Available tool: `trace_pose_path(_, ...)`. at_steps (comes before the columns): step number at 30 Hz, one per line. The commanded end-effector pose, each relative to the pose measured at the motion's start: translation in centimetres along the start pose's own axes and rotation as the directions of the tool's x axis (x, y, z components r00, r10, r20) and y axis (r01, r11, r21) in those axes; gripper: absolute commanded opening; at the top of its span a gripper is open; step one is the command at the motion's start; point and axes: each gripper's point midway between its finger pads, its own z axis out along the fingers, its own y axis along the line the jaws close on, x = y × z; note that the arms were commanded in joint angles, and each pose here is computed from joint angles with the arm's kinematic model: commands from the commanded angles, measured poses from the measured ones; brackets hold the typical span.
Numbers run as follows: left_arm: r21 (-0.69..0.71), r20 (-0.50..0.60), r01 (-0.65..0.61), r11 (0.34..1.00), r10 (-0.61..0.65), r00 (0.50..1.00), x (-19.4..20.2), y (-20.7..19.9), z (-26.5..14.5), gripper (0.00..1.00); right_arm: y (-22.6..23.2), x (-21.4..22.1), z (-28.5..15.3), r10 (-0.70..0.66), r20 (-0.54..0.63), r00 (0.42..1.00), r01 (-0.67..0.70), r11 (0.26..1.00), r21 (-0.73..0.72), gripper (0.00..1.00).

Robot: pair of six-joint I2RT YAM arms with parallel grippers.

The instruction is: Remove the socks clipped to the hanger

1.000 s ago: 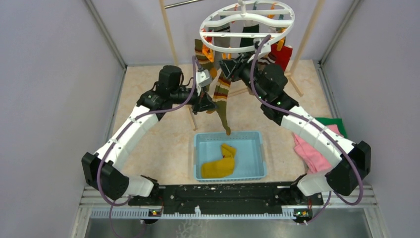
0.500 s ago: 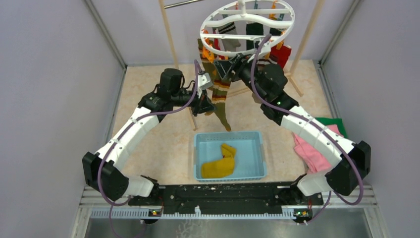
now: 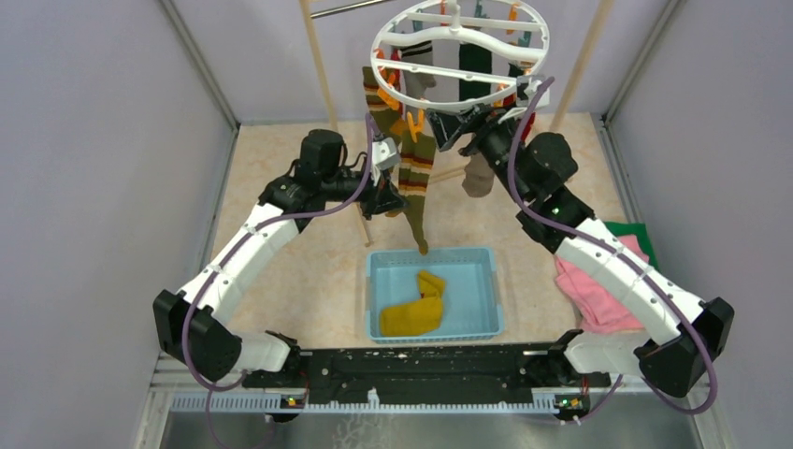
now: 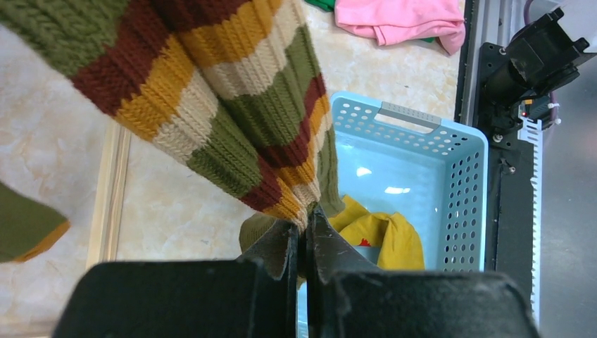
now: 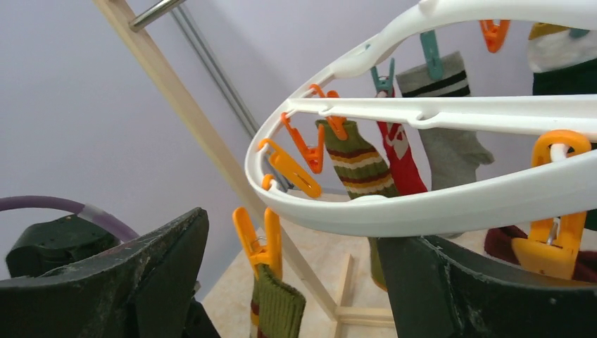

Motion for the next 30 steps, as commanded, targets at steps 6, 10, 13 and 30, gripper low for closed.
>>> trace_pose_path(6, -0.021, 0.026, -0.046, 0.999, 0.046, 0.999, -0.9, -0.3, 0.1, 0.0, 1.8, 1.0, 0.3, -0.133, 0.009, 0.991, 0.133, 0.991, -0.004, 0.83)
trace_pose_path(10, -0.036, 0.019, -0.059, 0.998, 0.06, 0.998, -0.8, -0.2, 0.2, 0.0, 2.5, 1.9, 0.5, -0.171, -0.001, 0.985, 0.171, 0.985, -0.01, 0.81)
trace_pose_path(13, -0.046, 0.013, -0.072, 0.996, 0.072, 0.997, -0.7, -0.1, 0.3, 0.0, 2.7, 2.4, 0.8, -0.19, -0.011, 0.982, 0.19, 0.982, -0.007, 0.8)
trace_pose_path(30, -0.05, 0.01, -0.084, 0.995, 0.084, 0.996, -0.9, -0.3, 0.4, 0.0, 1.7, 2.4, 4.0, -0.279, 0.025, 0.96, 0.275, 0.956, 0.105, 0.67)
